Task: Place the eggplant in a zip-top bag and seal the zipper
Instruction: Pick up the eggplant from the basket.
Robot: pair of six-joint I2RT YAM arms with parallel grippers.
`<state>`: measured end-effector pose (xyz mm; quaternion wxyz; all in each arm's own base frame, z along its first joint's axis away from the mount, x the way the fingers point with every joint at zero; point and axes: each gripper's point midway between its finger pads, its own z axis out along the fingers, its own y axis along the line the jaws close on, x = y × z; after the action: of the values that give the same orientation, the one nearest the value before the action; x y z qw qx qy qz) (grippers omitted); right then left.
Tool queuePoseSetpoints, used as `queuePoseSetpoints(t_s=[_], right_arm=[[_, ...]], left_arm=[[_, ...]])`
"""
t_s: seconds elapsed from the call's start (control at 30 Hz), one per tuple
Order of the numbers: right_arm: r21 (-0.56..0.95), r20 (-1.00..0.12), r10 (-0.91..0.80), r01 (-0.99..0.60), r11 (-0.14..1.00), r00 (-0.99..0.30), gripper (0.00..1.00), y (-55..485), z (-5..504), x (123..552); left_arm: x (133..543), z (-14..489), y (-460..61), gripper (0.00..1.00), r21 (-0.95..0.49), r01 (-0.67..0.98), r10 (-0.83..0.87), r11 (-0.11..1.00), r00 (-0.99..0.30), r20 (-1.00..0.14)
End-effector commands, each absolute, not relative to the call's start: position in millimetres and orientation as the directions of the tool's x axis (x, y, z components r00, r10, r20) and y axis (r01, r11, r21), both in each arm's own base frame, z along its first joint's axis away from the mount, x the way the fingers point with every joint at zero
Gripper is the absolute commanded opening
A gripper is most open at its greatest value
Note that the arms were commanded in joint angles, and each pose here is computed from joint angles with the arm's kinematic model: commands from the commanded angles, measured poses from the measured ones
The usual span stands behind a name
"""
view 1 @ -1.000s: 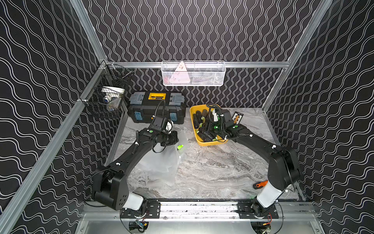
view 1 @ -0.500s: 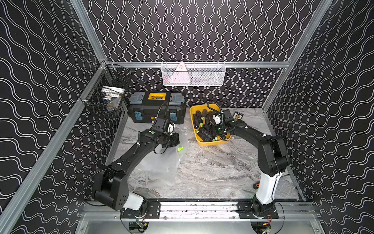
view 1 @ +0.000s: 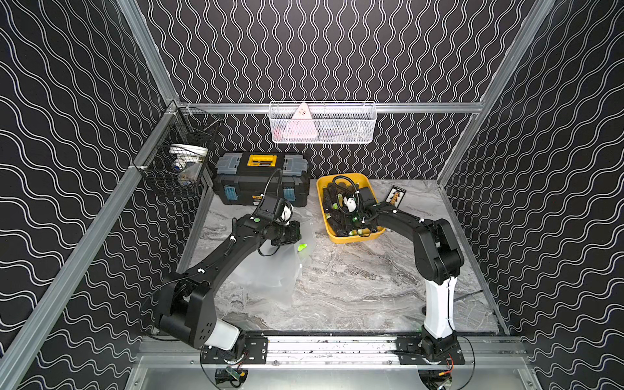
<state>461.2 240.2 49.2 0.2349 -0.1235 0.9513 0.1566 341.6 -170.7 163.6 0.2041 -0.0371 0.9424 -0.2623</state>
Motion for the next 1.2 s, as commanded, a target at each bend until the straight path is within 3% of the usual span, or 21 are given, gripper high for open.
queuePoseSetpoints(t_s=[0.0, 0.17, 0.37, 0.77, 0.97, 1.17], right_arm=[[0.182, -0.434, -0.184, -0.286, 0.941, -0.882, 0.52, 228.4, 28.7, 453.1], [0.165, -0.446, -0.189, -0.288, 0.943, -0.875, 0.57, 228.5, 36.1, 455.3], [0.156, -0.539, -0.174, -0.301, 0.941, -0.824, 0.61, 231.2, 69.3, 468.2], [0.058, -0.461, -0.332, -0.401, 0.914, -0.823, 0.61, 250.5, 29.3, 456.0], [0.043, -0.457, -0.325, -0.386, 0.921, -0.828, 0.54, 249.4, 19.5, 456.8], [0.059, -0.517, -0.293, -0.375, 0.925, -0.804, 0.43, 252.1, 43.5, 462.2]], left_arm=[[342.2, 164.0, -169.8, 0.0, -0.498, 0.049, -0.164, 0.866, -0.912, -0.375], [341.8, 164.3, -169.4, 0.0, -0.498, 0.048, -0.166, 0.866, -0.911, -0.377], [341.9, 166.5, -168.9, 0.0, -0.498, 0.048, -0.167, 0.866, -0.91, -0.379], [342.7, 167.6, -168.7, 0.0, -0.492, 0.052, -0.162, 0.869, -0.91, -0.382], [341.8, 165.5, -168.0, 0.0, -0.489, 0.048, -0.162, 0.871, -0.911, -0.379], [342.5, 167.6, -167.7, 0.0, -0.487, 0.05, -0.162, 0.872, -0.909, -0.384]])
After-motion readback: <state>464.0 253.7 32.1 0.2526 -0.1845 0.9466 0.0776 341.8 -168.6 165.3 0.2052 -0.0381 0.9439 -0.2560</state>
